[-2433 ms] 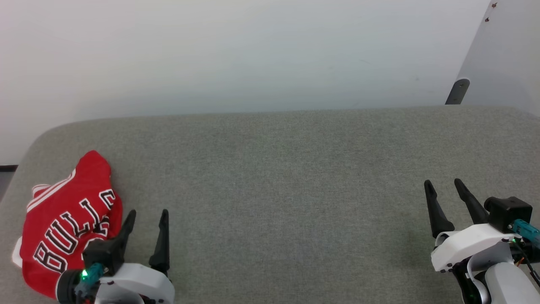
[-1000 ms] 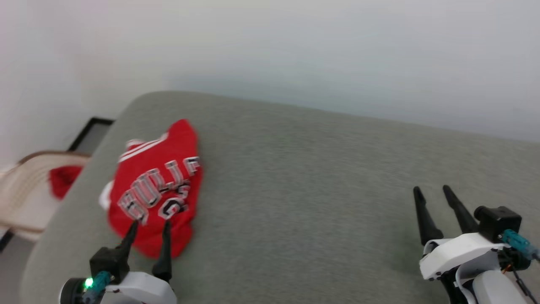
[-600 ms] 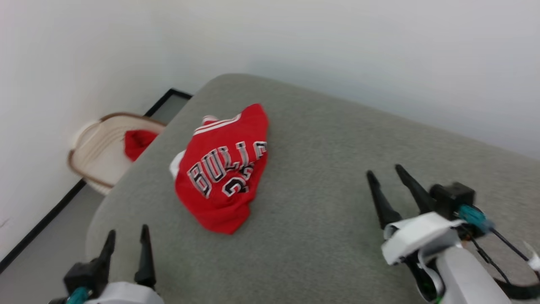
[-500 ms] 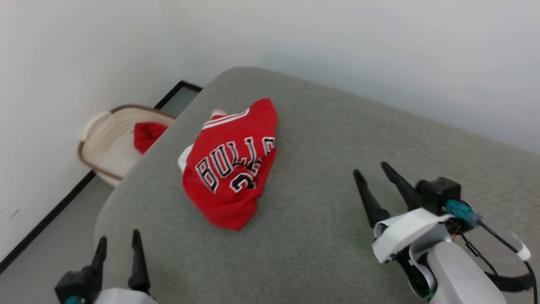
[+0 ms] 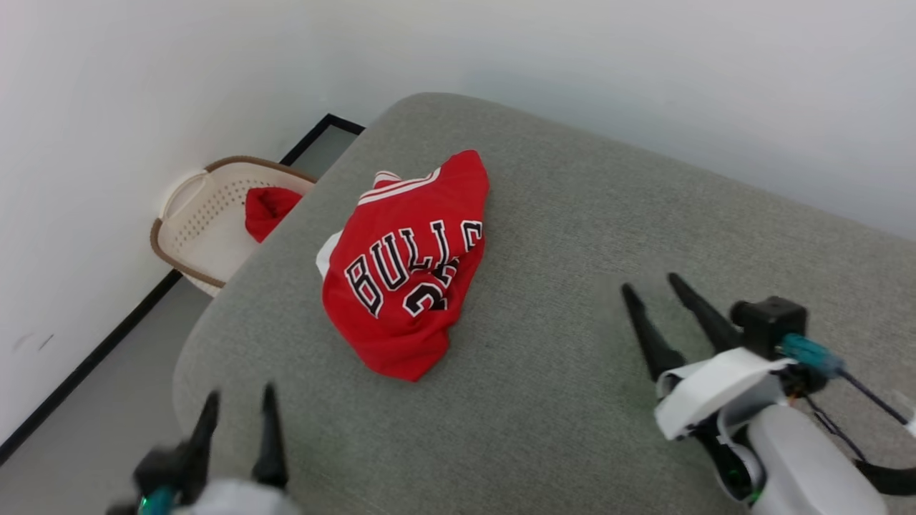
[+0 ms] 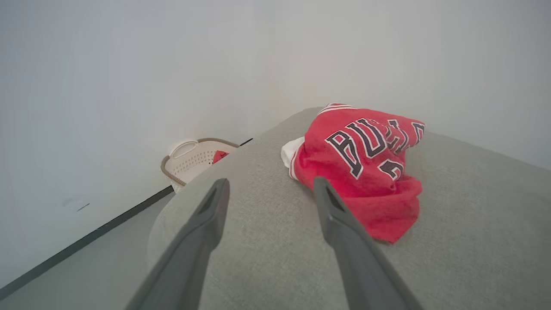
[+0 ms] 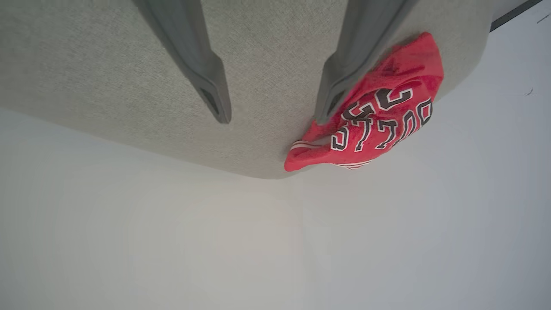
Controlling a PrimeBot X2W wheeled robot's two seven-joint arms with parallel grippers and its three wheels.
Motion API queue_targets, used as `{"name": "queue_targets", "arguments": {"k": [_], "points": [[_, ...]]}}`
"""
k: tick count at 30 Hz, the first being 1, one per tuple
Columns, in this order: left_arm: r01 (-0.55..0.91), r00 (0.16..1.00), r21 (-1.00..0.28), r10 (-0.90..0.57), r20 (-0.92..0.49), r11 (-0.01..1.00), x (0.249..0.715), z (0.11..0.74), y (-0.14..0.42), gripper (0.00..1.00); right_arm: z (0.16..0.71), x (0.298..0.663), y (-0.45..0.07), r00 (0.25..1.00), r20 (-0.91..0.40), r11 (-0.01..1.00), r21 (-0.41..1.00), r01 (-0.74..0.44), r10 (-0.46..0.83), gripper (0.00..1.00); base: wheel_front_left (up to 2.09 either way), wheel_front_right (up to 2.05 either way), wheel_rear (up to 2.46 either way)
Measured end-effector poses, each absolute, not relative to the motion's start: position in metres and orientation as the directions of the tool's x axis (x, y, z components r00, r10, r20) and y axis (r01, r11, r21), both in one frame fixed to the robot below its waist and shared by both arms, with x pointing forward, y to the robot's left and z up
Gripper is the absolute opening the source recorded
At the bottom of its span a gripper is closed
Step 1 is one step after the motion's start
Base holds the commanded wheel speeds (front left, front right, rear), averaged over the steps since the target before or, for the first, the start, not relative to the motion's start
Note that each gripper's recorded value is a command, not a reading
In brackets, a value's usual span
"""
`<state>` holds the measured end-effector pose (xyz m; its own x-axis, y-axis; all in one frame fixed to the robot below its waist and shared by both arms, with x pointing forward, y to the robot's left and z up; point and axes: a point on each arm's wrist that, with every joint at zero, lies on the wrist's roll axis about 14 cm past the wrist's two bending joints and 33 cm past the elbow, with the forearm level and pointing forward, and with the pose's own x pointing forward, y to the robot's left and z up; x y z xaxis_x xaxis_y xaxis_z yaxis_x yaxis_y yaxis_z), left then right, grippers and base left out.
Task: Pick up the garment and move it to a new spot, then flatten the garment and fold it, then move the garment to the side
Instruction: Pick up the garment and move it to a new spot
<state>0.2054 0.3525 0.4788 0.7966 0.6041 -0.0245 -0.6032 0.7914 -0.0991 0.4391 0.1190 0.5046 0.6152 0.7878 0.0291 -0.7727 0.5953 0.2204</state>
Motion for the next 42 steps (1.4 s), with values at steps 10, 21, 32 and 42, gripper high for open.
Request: {"name": "queue_targets", "arguments": {"k": [10,21,32,42], "points": [[-0.349,0.936,0.073,0.344,0.073,0.934,0.321,0.549,0.357,1.00,0.510,0.452,0.069,0.718,0.062,0.689,0.231,-0.686,0.694,1.00,0.00,0.00,0.00],[-0.243,0.890,-0.028,0.212,-0.403,0.970,0.422,0.505,0.359,1.00,0.511,0.465,0.002,0.824,0.084,0.787,0.257,-0.561,0.560,1.00,0.00,0.00,0.00],[-0.249,0.555,-0.101,0.057,-0.830,0.963,0.437,0.400,0.333,1.00,0.491,0.464,-0.083,0.922,0.039,0.885,0.267,-0.381,0.385,1.00,0.00,0.00,0.00],[-0.257,0.515,-0.132,0.020,-0.857,0.957,0.470,0.349,0.309,0.00,0.457,0.471,-0.109,0.943,-0.032,0.912,0.267,-0.312,0.332,1.00,0.00,0.00,0.00]]}}
